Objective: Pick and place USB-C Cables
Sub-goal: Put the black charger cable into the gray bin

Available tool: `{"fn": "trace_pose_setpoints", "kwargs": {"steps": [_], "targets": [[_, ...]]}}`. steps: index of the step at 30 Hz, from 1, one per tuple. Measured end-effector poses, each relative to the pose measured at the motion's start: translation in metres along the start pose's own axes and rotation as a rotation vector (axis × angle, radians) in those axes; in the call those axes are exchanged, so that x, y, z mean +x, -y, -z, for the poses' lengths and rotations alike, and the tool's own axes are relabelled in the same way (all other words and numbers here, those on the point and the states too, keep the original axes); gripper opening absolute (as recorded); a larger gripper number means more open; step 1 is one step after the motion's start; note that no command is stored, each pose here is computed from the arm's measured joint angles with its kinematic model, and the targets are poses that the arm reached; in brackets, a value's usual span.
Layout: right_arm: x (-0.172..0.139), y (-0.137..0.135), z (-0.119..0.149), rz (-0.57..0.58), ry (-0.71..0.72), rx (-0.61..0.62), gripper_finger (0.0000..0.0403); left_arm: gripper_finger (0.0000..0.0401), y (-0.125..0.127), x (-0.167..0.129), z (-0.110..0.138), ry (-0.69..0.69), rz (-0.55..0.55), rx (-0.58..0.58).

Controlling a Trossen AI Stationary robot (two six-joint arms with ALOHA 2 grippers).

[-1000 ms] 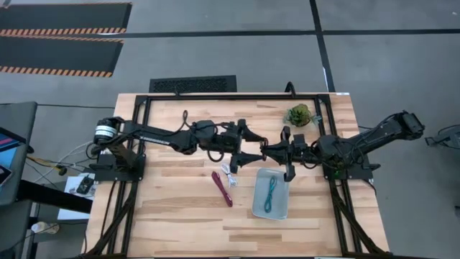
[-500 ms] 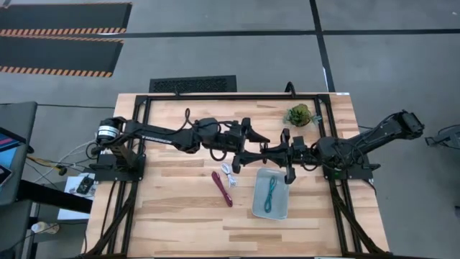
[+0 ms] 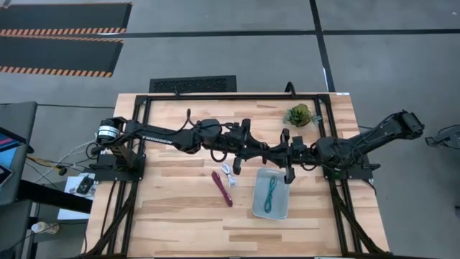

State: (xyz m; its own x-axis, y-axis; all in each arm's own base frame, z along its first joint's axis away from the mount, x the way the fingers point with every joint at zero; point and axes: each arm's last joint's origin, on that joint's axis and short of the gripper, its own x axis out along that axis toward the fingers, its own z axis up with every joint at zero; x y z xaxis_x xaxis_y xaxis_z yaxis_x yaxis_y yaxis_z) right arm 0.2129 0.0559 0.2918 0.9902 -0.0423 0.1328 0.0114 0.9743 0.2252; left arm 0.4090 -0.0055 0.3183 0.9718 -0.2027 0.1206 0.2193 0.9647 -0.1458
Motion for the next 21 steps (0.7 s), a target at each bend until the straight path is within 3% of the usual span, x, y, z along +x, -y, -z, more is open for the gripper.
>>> {"fn": "trace_pose_setpoints", "kwargs": {"steps": [6, 13, 21], "targets": [[0.000, 0.001, 0.004, 0.005, -0.041, -0.011, 0.0115, 0.0040, 0.000, 0.000, 0.002, -0.021, -0.005, 0.020], [-0.013, -0.004, -0.001, -0.058, -0.078, -0.013, 0.0194, 0.0040, 0.005, 0.008, -0.014, -0.201, -0.020, 0.052], [-0.046, -0.002, -0.005, -0.074, -0.236, 0.102, 0.0217, 0.0040, 0.037, 0.012, -0.039, -0.408, -0.091, 0.336]]}}
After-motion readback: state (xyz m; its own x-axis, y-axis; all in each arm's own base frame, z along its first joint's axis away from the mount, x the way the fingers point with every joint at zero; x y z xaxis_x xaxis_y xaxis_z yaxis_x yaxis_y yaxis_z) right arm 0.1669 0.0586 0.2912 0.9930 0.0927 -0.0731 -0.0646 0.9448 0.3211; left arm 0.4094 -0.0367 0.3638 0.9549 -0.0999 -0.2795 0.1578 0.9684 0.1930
